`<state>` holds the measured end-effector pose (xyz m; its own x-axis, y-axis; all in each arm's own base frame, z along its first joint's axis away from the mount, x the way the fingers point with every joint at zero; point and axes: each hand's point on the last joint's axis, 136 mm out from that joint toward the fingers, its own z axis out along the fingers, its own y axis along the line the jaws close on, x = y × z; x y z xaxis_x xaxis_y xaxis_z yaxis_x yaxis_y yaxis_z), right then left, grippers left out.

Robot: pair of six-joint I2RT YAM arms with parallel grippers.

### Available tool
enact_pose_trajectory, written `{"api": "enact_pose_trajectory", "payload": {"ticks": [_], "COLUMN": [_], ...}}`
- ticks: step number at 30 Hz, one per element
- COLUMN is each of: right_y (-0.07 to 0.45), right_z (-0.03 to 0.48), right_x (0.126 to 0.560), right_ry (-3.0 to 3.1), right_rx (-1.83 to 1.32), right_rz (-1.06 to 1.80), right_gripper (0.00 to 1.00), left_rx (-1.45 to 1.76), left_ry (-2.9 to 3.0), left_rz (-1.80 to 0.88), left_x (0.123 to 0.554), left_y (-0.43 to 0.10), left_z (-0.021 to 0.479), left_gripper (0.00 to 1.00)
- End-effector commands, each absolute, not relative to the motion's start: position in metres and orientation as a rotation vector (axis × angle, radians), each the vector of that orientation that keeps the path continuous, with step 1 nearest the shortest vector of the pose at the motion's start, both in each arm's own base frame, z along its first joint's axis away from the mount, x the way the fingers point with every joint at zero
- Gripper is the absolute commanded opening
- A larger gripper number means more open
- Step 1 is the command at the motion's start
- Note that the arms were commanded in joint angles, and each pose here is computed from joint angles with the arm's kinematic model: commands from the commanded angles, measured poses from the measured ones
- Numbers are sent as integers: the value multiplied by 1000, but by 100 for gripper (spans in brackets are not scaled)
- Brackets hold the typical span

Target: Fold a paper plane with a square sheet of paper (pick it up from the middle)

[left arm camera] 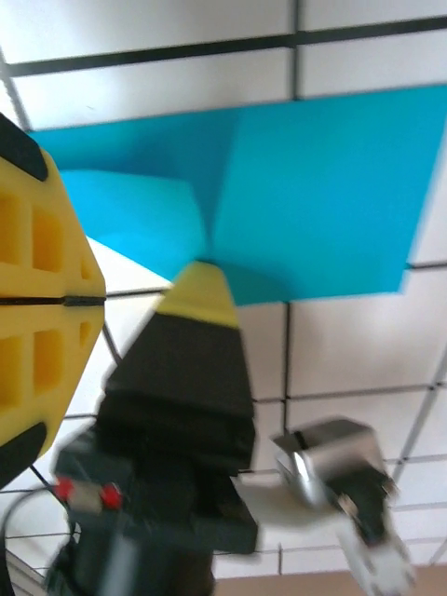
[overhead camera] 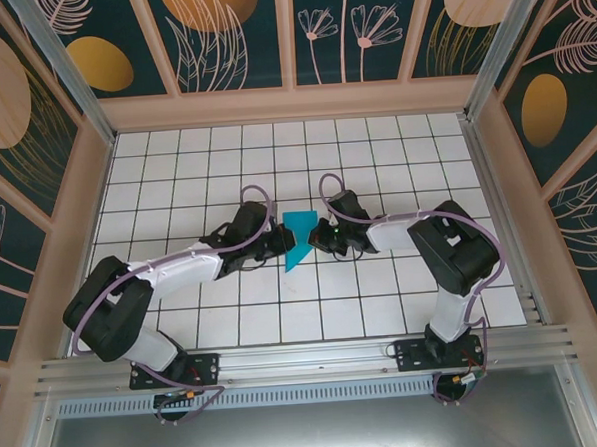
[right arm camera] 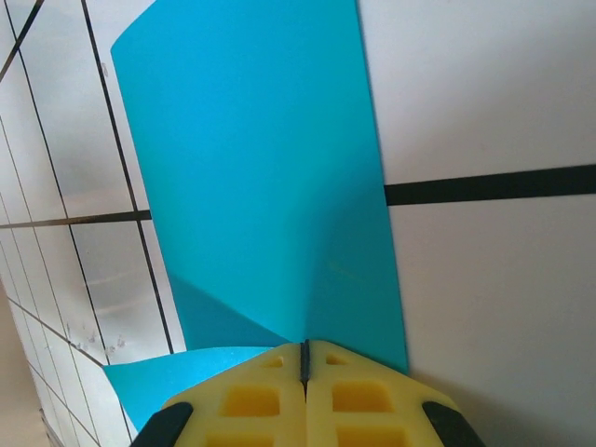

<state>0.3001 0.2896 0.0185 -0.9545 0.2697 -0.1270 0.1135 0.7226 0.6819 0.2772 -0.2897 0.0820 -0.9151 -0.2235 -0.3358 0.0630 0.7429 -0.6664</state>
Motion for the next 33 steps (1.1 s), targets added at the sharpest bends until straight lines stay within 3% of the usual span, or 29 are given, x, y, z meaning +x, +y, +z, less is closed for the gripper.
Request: {"api": "enact_pose_trajectory", "payload": {"ticks": [1, 19, 33], "right_y": [283, 282, 278], "right_z": [7, -1, -2], "right_x": [288, 283, 282], "right_ry": [2755, 2788, 2795], "right_rx": [372, 367, 372], "right_rz": [990, 955, 937], "right_gripper": [0, 0, 0], "left_rx": [-192, -316, -375], "left_ry": [2570, 2749, 2789], "left_rz": [-1127, -966, -872], "left_x": [263, 248, 236], "left_y": [-304, -288, -268], "left_z": [80, 16, -3], "left_gripper": [9, 4, 2]}}
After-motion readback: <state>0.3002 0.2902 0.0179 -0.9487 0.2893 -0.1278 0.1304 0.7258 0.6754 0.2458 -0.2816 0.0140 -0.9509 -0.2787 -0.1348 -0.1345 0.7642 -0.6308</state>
